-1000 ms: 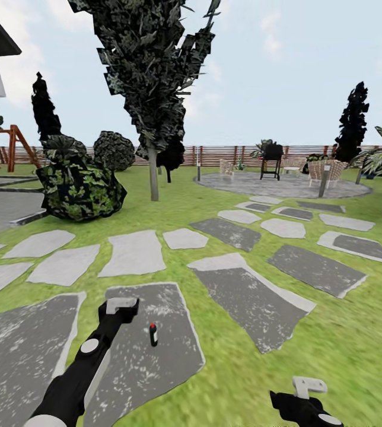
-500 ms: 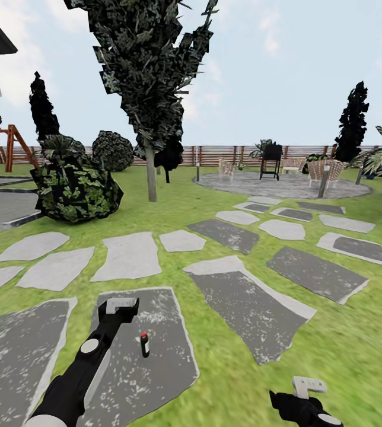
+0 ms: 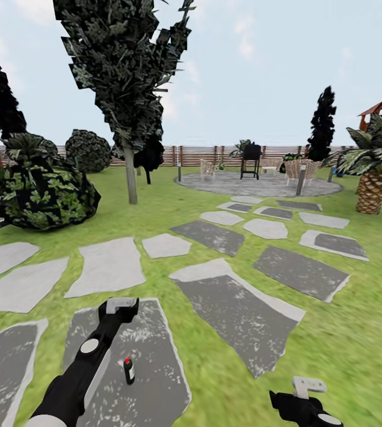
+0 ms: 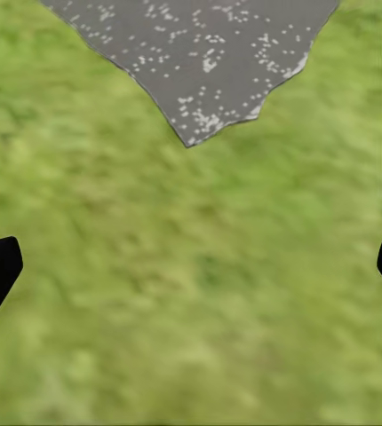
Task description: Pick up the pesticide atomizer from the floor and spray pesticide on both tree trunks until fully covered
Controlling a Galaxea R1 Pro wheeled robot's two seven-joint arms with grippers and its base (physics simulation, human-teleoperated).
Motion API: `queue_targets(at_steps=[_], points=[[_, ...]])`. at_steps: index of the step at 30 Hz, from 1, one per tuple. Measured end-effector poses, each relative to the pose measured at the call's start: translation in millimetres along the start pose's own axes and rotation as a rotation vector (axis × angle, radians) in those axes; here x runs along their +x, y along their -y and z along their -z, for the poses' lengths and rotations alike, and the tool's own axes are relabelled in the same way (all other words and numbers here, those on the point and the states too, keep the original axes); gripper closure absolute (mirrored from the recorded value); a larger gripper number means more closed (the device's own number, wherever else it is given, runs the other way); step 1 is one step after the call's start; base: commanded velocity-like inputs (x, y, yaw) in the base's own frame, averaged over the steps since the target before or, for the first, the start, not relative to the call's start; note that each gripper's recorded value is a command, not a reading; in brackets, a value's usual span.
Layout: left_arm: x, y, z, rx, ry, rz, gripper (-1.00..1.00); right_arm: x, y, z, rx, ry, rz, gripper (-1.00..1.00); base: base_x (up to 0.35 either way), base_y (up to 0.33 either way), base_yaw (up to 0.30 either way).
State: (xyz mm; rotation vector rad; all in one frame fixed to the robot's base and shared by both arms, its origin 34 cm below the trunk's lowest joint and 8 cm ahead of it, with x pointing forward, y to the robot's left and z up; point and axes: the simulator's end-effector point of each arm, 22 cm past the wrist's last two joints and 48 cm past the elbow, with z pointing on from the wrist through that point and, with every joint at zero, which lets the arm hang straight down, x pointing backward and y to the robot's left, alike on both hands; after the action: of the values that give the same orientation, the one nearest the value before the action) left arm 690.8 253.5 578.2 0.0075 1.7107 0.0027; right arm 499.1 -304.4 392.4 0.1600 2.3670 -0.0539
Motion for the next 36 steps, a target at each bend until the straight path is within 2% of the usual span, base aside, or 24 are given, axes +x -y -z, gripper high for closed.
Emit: queue_targets(at_steps=[13, 21, 36], points=[[-0.1, -1.0, 0.0, -0.002, 0.000, 0.001, -1.00, 0.0, 0.1, 0.0, 0.000, 0.000, 0.000, -1.00, 0.011, 0.002, -0.011], [20.3, -1.5, 2.0, -0.003, -0.003, 0.000, -1.00, 17.3, 1.4, -10.2, 0.003, -0.003, 0.001, -1.00, 0.000, 0.000, 0.000], [72.4, -1.2, -7.1, -0.002, -0.088, 0.000, -1.00, 51.7, 4.2, -26.9, 0.015, -0.087, 0.014, -1.00, 0.000, 0.000, 0.000]])
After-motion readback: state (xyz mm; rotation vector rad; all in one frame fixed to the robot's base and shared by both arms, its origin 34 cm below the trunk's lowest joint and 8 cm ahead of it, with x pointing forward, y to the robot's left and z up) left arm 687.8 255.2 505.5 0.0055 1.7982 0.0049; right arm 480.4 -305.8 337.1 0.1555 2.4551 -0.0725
